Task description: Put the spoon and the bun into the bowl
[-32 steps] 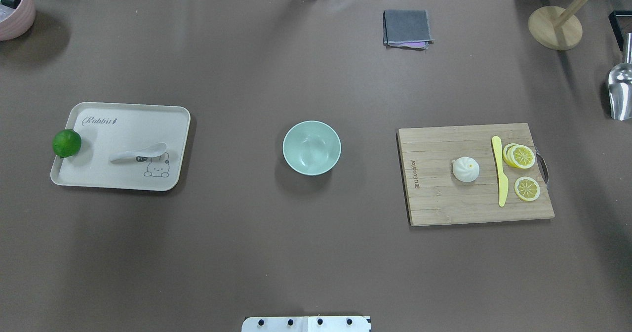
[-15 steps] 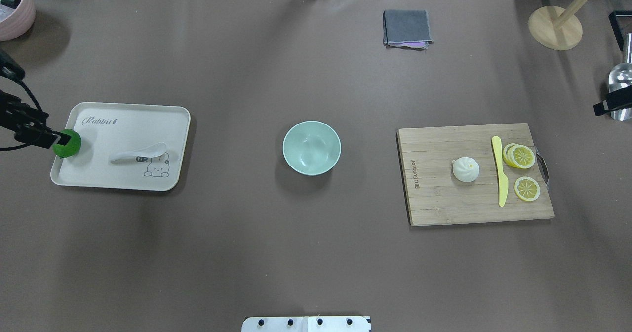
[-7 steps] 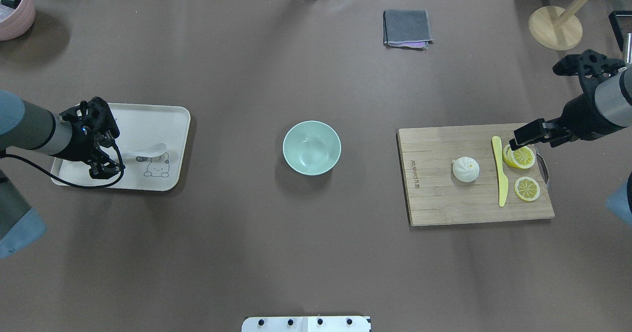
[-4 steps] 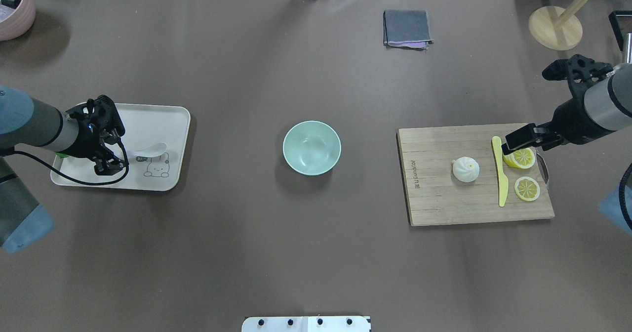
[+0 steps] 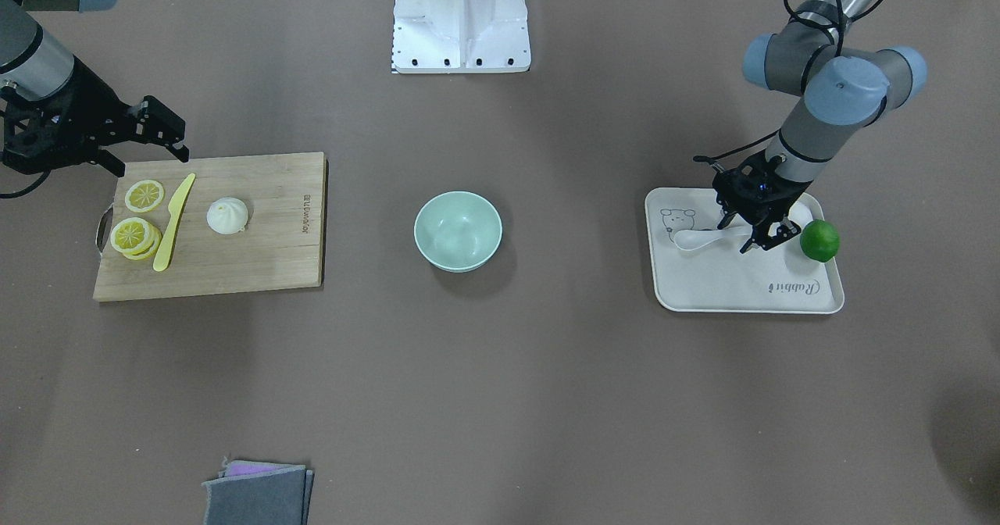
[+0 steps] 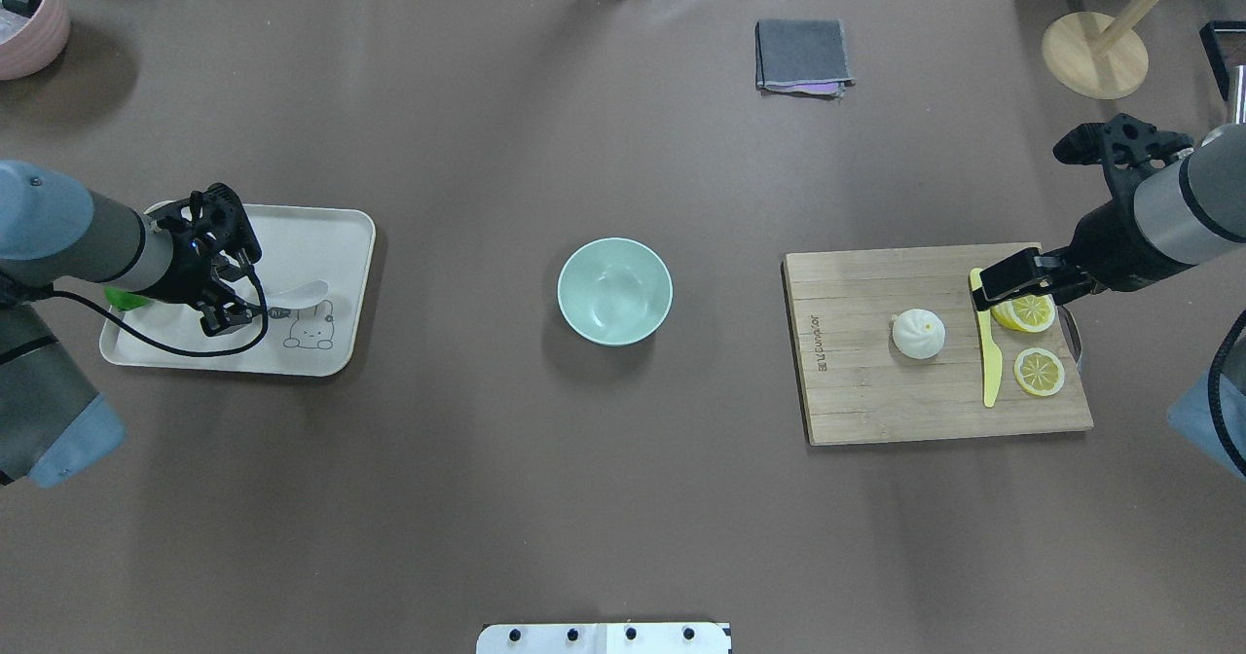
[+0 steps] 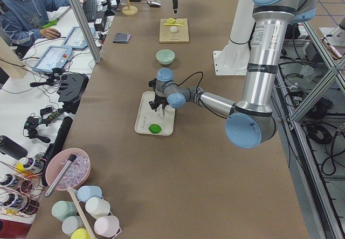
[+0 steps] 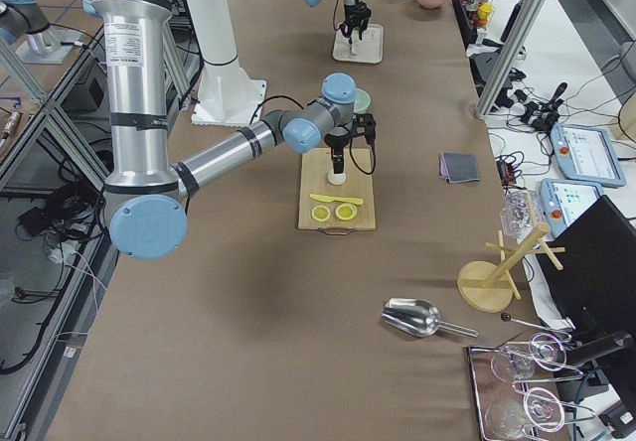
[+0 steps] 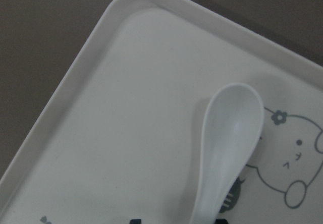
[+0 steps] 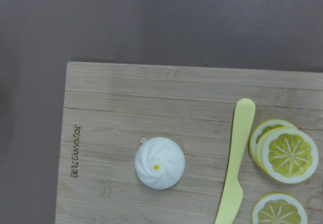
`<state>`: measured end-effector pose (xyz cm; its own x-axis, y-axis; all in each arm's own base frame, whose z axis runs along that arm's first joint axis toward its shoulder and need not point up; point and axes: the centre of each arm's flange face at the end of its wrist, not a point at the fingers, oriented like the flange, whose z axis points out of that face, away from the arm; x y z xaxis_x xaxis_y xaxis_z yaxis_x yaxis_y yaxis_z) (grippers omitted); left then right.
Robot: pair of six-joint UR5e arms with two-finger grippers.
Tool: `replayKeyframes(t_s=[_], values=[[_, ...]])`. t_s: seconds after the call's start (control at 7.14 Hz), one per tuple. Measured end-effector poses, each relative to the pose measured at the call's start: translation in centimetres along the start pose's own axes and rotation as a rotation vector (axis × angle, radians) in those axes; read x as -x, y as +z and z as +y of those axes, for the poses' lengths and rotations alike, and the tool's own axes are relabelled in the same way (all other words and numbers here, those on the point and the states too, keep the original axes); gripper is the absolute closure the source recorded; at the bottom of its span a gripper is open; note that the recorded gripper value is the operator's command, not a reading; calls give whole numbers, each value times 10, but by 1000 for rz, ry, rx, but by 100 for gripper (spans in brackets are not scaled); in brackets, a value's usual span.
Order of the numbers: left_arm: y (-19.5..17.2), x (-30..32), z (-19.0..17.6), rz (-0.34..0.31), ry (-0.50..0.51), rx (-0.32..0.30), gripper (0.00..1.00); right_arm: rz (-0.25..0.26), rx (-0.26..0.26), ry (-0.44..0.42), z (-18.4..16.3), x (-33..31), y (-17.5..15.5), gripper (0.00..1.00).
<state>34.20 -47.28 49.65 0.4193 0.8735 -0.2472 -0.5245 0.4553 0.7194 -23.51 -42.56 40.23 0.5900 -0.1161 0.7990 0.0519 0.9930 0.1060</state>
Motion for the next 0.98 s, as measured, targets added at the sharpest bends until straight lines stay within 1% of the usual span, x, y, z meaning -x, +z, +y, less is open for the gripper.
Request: replayKeyframes(t_s=[0.14,0.42,0.56,0.7,0.98], values=[[0,-1,0,4,-2,0,53,-4,-1,4,1,3,-1,0],[4,-6,1,10,-3,6,53,-8,-2,27,2,5,-3,0],[6,-9,1,14,-2,8,68,-9,-3,42,3,6,-4,0],[8,-11,1,17,-1,11,100,-10,-4,49,3,7,-5,0],[7,-13,0,21,-3,10,100,-8,-3,55,4,6,-5,0]])
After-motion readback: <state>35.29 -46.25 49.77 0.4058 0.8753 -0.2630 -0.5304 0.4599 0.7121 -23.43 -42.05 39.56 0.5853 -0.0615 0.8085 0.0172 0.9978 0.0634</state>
